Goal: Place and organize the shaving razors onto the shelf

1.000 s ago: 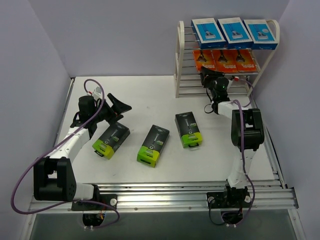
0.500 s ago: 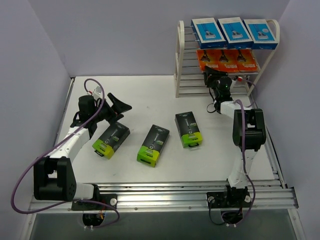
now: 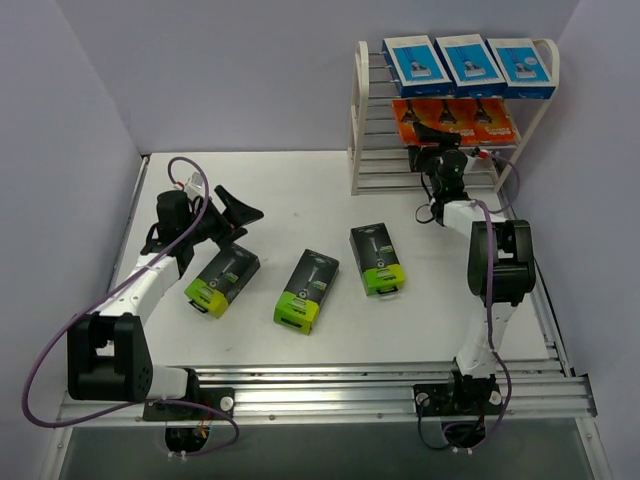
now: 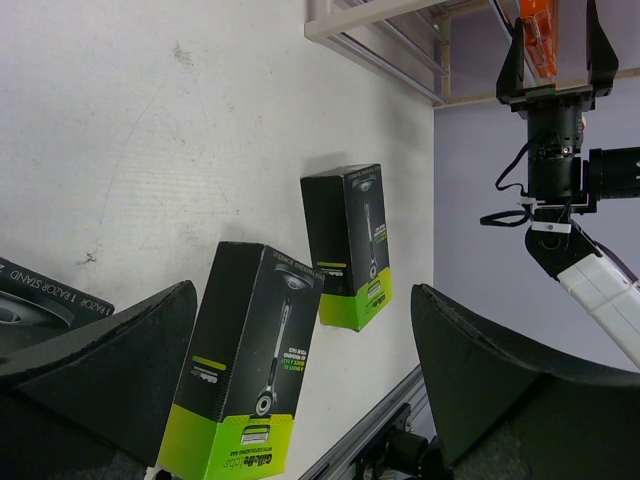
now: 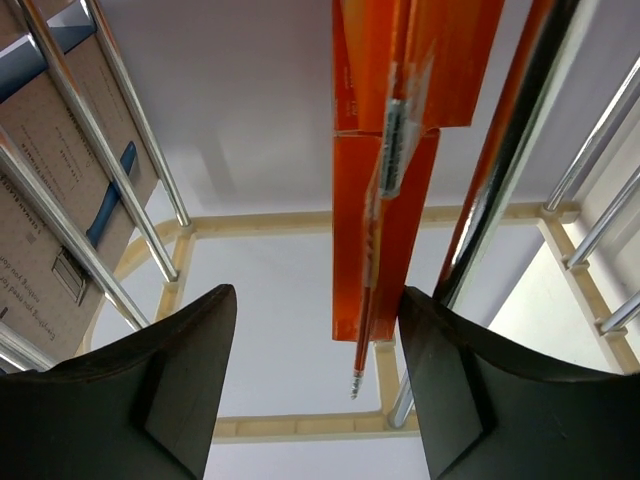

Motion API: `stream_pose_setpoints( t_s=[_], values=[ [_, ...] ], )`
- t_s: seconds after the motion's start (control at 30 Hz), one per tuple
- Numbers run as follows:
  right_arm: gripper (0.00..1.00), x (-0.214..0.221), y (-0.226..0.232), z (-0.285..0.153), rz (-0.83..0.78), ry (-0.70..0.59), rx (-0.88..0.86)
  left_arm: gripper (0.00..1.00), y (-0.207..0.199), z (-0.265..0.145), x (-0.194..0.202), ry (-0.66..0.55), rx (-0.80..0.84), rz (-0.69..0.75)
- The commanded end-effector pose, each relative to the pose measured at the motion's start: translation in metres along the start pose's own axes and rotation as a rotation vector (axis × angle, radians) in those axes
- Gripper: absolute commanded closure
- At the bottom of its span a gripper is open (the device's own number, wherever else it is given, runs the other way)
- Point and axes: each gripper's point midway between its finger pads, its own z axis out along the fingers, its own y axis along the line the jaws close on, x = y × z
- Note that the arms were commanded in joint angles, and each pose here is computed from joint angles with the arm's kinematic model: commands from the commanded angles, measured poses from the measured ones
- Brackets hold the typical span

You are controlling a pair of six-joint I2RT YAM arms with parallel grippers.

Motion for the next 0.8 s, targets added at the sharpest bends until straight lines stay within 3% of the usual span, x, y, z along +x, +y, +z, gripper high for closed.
stream_pose_setpoints(
  t_s=[0.0, 0.47, 0.5, 0.53, 0.77],
  values=[
    [0.38, 0.0, 0.038, -0.005, -0.037, -0.002, -0.036, 0.04, -0.007, -0.002, -0.008, -0.025, 0.032, 0.015],
    [0.2, 0.006, 0.031, -0.006, -0.115, 0.035, 0.084, 0.04, -0.006, -0.005, -0.011, -0.039, 0.03, 0.011],
    [0.15, 0.006, 0.028, -0.005, -0.115, 0.041, 0.094, 0.04, -0.007, -0.005, -0.011, -0.037, 0.031, 0.011],
    [0.0, 0.009, 0.029, -0.004, -0.116, 0.06, 0.099, 0.04, -0.006, -0.005, -0.011, -0.039, 0.03, 0.011],
    [0.0, 0.011, 0.023, -0.002, -0.163, 0.081, 0.154, 0.04, -0.005, -0.005, -0.011, -0.036, 0.03, 0.007]
  ],
)
